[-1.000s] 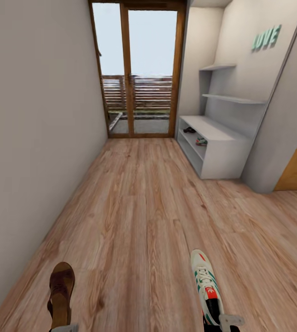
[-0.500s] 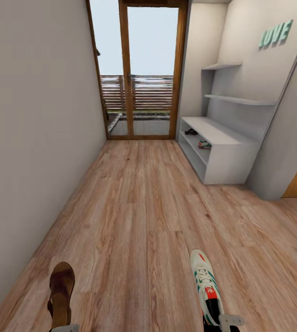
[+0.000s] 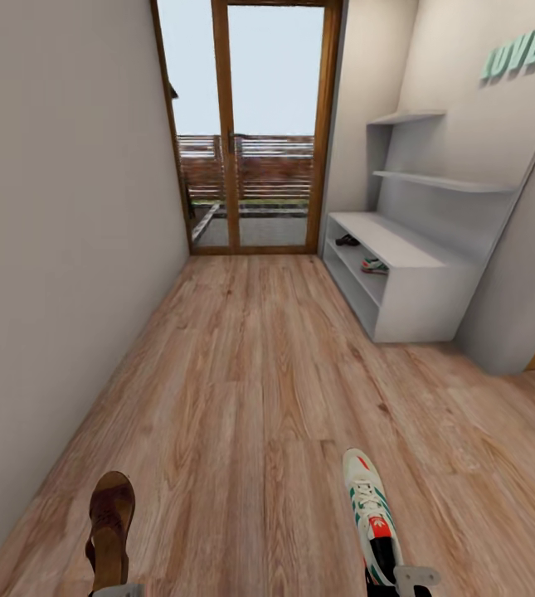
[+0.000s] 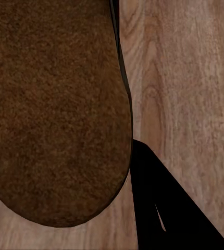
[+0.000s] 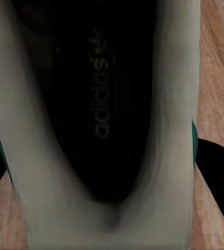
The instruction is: Pick up the two gym shoes and the two sandals from the corridor floor and place them onto the hallstand (shoe rack) in the corridor, making sure they are on the rack and not on the floor. Arrange them so the two gym shoes are next to each other and the two sandals are next to each other.
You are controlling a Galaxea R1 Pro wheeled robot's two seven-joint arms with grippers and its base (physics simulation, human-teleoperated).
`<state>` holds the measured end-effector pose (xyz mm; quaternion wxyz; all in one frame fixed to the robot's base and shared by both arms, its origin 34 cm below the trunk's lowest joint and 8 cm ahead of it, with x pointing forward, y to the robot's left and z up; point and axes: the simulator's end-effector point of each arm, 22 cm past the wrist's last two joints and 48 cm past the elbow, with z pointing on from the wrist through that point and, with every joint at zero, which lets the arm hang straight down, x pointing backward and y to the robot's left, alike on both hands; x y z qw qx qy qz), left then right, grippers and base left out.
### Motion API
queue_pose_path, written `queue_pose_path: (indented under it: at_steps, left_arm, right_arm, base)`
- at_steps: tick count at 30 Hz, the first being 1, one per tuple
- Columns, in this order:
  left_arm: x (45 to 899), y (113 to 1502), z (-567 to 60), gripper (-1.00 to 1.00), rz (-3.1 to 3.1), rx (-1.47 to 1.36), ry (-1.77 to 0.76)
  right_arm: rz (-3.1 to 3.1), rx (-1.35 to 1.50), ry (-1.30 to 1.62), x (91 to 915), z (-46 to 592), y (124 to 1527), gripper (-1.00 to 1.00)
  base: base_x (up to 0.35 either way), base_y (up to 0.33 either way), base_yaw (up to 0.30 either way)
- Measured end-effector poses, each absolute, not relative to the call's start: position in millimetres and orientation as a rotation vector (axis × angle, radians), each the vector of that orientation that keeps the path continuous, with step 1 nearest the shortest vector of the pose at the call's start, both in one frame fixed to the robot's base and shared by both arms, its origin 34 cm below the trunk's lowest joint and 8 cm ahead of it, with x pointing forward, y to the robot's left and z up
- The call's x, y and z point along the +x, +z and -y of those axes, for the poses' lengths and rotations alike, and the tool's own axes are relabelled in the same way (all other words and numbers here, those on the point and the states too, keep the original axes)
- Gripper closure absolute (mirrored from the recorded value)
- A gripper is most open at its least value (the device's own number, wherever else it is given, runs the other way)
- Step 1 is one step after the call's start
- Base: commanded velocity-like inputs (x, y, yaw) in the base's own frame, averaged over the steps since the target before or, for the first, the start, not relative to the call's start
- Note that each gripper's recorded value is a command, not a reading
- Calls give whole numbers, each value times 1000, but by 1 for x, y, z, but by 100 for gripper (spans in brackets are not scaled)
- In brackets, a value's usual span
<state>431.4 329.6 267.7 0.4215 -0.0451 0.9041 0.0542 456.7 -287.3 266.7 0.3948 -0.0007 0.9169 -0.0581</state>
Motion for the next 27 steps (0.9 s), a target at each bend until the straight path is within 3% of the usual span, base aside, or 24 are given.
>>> queue_pose_path:
  at_steps: [27]
  left_arm:
    - [431,268,-329,100,-2265,-112,134]
  right_arm:
    - [-2326,-3,-146,457,287,267,100]
  base:
    - [336,0,0]
